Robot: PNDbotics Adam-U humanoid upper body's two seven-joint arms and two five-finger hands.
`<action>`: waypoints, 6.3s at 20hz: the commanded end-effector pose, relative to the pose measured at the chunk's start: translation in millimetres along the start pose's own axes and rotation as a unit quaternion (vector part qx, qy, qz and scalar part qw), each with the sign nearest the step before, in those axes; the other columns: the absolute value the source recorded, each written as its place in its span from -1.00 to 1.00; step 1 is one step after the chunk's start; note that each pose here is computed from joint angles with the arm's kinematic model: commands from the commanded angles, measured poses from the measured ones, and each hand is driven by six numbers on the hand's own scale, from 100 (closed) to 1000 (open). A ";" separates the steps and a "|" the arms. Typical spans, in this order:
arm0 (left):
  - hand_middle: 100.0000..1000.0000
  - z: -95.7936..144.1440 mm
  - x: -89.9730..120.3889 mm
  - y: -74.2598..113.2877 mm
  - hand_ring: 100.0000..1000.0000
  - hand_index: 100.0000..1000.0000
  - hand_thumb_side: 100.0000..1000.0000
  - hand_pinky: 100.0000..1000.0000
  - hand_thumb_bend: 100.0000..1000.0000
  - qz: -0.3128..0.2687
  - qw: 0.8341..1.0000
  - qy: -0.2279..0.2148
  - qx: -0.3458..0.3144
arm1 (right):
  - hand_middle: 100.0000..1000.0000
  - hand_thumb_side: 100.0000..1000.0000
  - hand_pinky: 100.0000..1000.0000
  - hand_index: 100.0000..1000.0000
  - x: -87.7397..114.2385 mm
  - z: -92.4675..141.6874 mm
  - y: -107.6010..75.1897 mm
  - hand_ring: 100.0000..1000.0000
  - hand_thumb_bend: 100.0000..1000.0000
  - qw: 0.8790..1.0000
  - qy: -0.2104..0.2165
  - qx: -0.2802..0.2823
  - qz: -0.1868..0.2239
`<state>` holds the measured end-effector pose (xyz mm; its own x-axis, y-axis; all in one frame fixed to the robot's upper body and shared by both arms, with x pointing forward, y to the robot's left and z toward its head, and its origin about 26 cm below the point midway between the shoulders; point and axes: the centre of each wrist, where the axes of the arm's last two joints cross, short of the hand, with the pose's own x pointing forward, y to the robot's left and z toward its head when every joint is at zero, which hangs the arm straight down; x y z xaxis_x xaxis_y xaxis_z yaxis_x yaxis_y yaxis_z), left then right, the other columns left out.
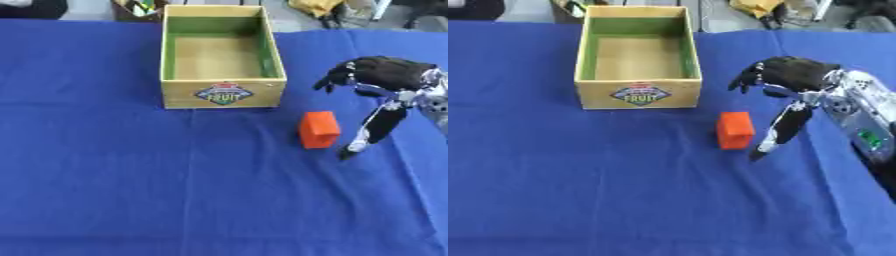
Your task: Pick up objects on the table and place them in the box.
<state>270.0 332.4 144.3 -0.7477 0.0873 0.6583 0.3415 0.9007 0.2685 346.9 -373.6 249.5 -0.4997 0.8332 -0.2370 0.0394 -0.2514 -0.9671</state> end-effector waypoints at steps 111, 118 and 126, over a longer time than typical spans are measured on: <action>-0.93 -11.2 4.9 -1.2 -0.96 -0.32 1.00 -1.00 -1.00 -0.032 0.998 -0.024 -0.044 | -0.88 -1.00 0.14 -0.94 -81.2 28.7 -89.7 -0.06 -0.89 0.871 0.091 -0.416 -0.246; -0.94 -15.7 5.7 -0.6 -0.96 -0.32 1.00 -1.00 -1.00 -0.035 0.997 -0.038 -0.050 | -0.90 -1.00 0.13 -0.95 -92.4 31.5 -83.3 -0.08 -0.91 0.861 0.114 -0.442 -0.227; -0.94 -11.1 4.3 -2.2 -0.97 -0.33 1.00 -1.00 -1.00 -0.040 0.997 -0.040 -0.049 | -0.87 -0.97 0.08 -0.95 -104.7 44.3 -84.2 -0.07 -1.00 0.857 0.142 -0.466 -0.166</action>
<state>275.1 325.6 149.2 -0.8037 0.0630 0.5917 0.3374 0.8673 0.3660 370.3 -450.7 335.1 -0.4209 0.8718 0.2507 0.6152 0.4774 -0.6274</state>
